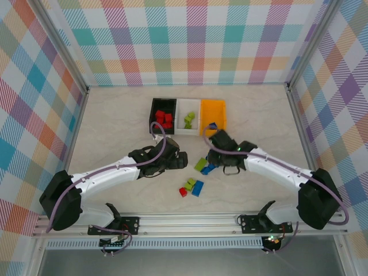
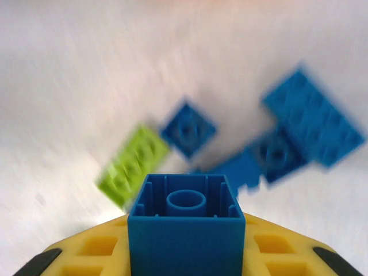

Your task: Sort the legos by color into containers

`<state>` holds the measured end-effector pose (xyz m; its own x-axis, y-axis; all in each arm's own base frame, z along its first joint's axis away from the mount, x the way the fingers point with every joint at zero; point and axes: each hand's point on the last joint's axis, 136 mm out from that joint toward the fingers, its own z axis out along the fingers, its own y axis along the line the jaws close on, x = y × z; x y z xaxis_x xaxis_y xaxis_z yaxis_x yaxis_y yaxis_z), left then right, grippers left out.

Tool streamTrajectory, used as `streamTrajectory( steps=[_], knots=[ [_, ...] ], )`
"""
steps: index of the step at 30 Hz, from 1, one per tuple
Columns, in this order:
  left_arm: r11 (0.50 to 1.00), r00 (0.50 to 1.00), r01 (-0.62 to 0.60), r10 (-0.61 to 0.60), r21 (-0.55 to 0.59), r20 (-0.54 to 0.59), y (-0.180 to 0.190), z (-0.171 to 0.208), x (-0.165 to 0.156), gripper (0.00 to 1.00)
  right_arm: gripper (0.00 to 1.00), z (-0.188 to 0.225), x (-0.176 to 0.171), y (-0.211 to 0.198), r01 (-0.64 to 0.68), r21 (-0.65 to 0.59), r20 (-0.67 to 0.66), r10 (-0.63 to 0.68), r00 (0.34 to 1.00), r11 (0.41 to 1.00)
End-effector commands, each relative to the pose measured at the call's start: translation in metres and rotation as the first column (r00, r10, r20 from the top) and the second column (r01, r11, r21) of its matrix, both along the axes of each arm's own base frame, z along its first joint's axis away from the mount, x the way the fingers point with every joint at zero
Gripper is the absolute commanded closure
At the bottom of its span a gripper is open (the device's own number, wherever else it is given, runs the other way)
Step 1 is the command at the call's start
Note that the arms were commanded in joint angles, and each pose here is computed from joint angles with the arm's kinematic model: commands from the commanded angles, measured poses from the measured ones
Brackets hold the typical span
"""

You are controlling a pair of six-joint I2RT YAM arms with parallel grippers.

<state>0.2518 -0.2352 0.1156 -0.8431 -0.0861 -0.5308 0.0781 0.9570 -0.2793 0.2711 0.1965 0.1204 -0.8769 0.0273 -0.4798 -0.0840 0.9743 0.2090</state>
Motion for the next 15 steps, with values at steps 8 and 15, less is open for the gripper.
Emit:
streamTrajectory(
  steps=[8,15],
  knots=[
    [0.995,0.995,0.096,-0.095,0.025,-0.033,-0.007,0.000,-0.011,0.00,0.76,0.024,0.160,0.004,0.119,0.041,0.097,-0.122,0.988,0.992],
    [0.985,0.984,0.167,-0.164,0.047,-0.066,-0.015,-0.004,-0.014,0.00,0.67,-0.010,0.203,0.017,0.136,0.006,0.045,-0.136,0.990,0.991]
  ],
)
